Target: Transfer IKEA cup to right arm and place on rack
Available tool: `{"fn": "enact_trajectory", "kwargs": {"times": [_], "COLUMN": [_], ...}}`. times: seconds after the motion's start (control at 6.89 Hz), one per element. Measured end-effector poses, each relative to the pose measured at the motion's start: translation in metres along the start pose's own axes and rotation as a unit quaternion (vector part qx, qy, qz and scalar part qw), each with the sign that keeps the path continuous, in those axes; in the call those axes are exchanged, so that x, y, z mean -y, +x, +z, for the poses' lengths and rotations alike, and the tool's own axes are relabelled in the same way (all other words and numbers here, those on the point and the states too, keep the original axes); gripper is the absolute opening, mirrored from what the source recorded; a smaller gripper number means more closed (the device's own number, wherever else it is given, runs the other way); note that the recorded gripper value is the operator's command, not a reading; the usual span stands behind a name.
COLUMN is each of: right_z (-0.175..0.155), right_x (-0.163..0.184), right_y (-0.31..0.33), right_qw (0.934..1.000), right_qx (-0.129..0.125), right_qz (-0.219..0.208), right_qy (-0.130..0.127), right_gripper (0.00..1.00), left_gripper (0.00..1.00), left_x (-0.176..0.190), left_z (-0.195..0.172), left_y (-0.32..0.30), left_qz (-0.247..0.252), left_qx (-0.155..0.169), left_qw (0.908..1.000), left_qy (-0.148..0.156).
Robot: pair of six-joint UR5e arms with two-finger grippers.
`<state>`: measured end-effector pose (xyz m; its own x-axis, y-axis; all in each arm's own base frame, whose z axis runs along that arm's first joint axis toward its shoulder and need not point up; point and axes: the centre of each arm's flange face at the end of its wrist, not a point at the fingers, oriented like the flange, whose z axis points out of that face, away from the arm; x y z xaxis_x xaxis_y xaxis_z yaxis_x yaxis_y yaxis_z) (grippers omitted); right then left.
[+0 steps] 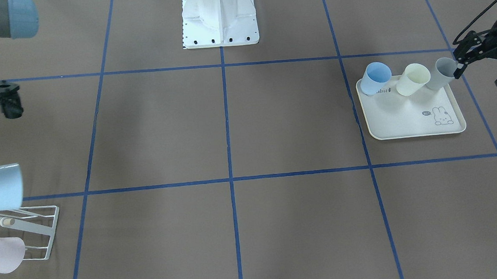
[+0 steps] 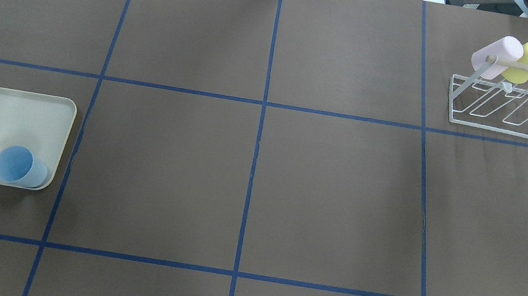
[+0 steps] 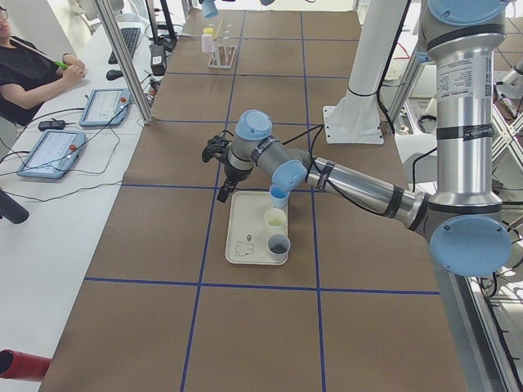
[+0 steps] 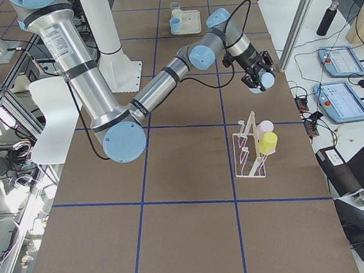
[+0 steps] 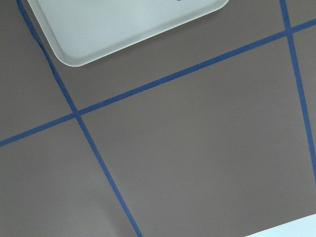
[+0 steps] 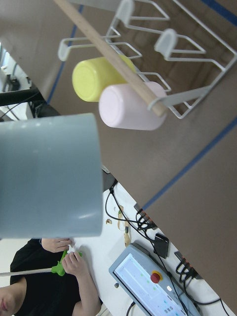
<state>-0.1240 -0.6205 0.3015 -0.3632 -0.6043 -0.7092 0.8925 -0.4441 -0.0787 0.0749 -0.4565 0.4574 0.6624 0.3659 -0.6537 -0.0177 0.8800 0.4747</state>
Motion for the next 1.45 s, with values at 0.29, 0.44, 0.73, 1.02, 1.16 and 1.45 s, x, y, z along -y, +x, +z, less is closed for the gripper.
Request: {"fn": "enact_trajectory", "kwargs": {"times": [0.29, 0.44, 0.73, 1.02, 1.16, 1.45], "right_z": [0.045, 0.079, 0.134, 0.162, 0.170, 0.178], "right_x": [-0.022, -0.029, -0.039, -0.036, -0.034, -0.028], "right_y": [-0.024, -0.043, -0.080, -0.119, -0.129, -0.137], "right_qw": [0.9986, 0.9977, 0.9961, 0.9955, 0.9951, 0.9939], "right_qx": [-0.004, -0.019, -0.036, -0.042, -0.043, -0.039], "right_qz": [-0.039, -0.045, -0.056, -0.059, -0.060, -0.064], "right_qy": [-0.036, -0.046, -0.059, -0.061, -0.065, -0.081], "right_gripper": [0.00, 0.00, 0.00, 0.00, 0.00, 0.00], "left_gripper": [1.00, 1.00, 1.00, 1.00, 1.00, 1.00], "left_x": [-0.001, -0.002, -0.002, -0.002, -0.002, -0.002], "left_z": [0.000, 0.000, 0.000, 0.000, 0.001, 0.001], "left_y": [-0.002, -0.002, -0.002, -0.003, -0.003, -0.002], "left_qz": [-0.001, -0.001, -0.001, -0.001, -0.001, -0.002], "left_qx": [-0.002, -0.002, -0.002, -0.002, -0.002, -0.002], "left_qw": [1.0000, 1.0000, 1.0000, 1.0000, 1.0000, 1.0000], "left_qy": [-0.001, -0.001, -0.001, -0.002, -0.002, -0.002]}}
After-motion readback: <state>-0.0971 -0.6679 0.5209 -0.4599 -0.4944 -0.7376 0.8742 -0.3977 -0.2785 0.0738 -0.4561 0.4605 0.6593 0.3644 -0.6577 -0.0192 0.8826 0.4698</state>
